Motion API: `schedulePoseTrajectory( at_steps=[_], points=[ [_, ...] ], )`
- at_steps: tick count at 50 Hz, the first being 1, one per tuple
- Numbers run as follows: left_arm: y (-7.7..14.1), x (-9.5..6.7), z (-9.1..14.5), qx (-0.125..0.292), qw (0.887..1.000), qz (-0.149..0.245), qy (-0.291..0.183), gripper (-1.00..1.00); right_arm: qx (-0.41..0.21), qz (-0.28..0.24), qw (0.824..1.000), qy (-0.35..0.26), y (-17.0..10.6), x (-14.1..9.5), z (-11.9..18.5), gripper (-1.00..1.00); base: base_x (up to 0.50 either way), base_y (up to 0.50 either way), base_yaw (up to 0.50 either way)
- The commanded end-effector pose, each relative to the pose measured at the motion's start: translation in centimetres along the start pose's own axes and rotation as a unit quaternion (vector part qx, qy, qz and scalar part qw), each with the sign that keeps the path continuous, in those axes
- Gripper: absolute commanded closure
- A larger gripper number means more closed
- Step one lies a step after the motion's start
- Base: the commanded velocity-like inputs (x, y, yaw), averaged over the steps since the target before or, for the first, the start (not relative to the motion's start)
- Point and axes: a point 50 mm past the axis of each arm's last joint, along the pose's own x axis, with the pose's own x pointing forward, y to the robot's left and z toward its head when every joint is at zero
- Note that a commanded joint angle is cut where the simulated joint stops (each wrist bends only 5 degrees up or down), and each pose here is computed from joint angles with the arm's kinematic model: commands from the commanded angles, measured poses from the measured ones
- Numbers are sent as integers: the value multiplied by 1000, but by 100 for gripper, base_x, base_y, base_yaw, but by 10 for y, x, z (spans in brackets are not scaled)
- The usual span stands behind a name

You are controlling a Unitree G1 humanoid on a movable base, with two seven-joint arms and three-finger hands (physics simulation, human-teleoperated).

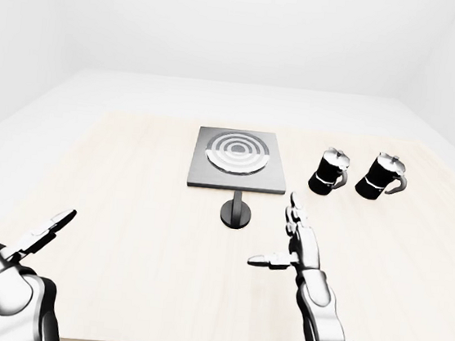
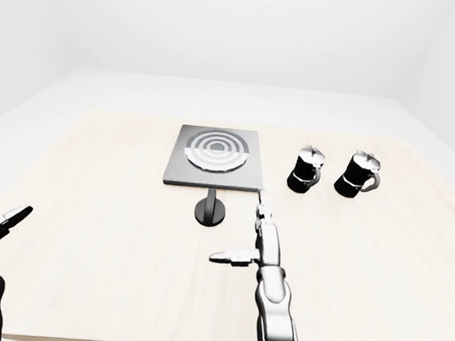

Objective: Turn off the stove.

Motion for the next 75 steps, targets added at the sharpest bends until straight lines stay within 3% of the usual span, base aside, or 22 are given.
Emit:
schedulePoseTrajectory(
  at_steps=[1,35,48,50,75],
  points=[
    [2,1,-1,0,1000,17,-2,-100,-19,7,1000,4,5,-2,-1,-100,0,0,0],
    [3,0,-3,-1,1000,19,-2,-100,-49,8,999,-1,9,-6,4,-100,0,0,0],
    [2,0,-4,0,1000,20,-1,-100,-80,36,996,-5,27,-2,8,-100,0,0,0],
    [3,-1,-6,3,1000,21,3,-100,-93,56,994,-17,44,-6,17,-100,0,0,0],
    [3,-1,-7,2,1000,22,6,-100,-100,86,991,-16,64,2,15,-100,0,0,0]
  ],
)
